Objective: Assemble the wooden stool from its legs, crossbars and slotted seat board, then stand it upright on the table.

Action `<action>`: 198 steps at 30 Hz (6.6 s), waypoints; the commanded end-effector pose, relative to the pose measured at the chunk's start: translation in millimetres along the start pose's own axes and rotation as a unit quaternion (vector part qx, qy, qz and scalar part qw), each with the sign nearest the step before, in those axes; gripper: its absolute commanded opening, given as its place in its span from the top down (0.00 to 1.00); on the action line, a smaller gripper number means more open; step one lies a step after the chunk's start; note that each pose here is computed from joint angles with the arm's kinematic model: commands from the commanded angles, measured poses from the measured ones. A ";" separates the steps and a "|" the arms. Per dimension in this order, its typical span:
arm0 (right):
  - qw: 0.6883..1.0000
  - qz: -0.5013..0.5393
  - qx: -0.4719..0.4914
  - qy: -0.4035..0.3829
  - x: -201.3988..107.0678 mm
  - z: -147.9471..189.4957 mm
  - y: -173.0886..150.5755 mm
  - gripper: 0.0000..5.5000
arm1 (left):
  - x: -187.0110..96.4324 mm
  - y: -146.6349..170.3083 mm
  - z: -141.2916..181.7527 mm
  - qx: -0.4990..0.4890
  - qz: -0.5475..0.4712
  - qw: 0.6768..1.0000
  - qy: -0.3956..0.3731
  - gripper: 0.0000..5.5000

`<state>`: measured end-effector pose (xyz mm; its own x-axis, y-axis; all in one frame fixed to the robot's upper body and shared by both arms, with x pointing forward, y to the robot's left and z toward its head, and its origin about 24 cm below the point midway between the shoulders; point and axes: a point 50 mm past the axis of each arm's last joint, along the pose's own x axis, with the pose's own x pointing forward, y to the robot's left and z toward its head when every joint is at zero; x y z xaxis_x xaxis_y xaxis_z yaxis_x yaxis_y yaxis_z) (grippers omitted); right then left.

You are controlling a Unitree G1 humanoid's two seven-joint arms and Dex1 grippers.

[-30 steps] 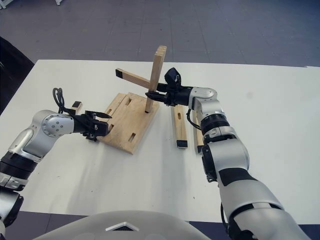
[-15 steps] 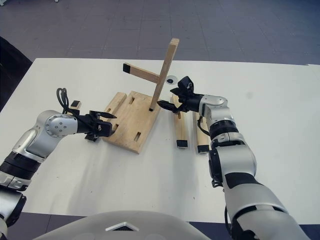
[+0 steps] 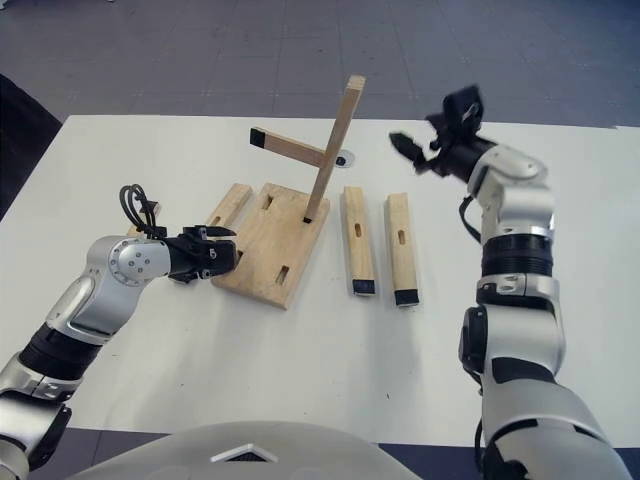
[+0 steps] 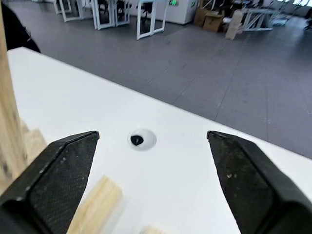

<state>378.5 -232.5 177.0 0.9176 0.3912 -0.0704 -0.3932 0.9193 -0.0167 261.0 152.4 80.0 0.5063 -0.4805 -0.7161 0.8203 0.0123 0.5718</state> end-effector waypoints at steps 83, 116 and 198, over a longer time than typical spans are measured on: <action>0.969 0.030 0.123 -0.213 16.2 152.9 51.4 0.27 | 28.3 -8.5 -11.2 -0.166 0.083 0.979 0.088 0.50; 0.925 0.219 -0.140 0.276 -4.5 -111.9 113.2 0.27 | 1.9 19.9 6.8 -0.198 0.084 0.976 0.033 0.50; 0.955 -0.184 -0.029 0.229 -159.2 -173.5 91.6 0.53 | 7.2 -21.1 -11.8 -0.271 0.075 0.958 -0.062 0.50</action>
<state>189.6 -212.4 22.7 0.9031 0.0096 -0.4294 -0.0941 0.9799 -0.1761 242.9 175.0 50.9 0.6257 -0.4919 -0.6054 0.7651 0.5384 0.3533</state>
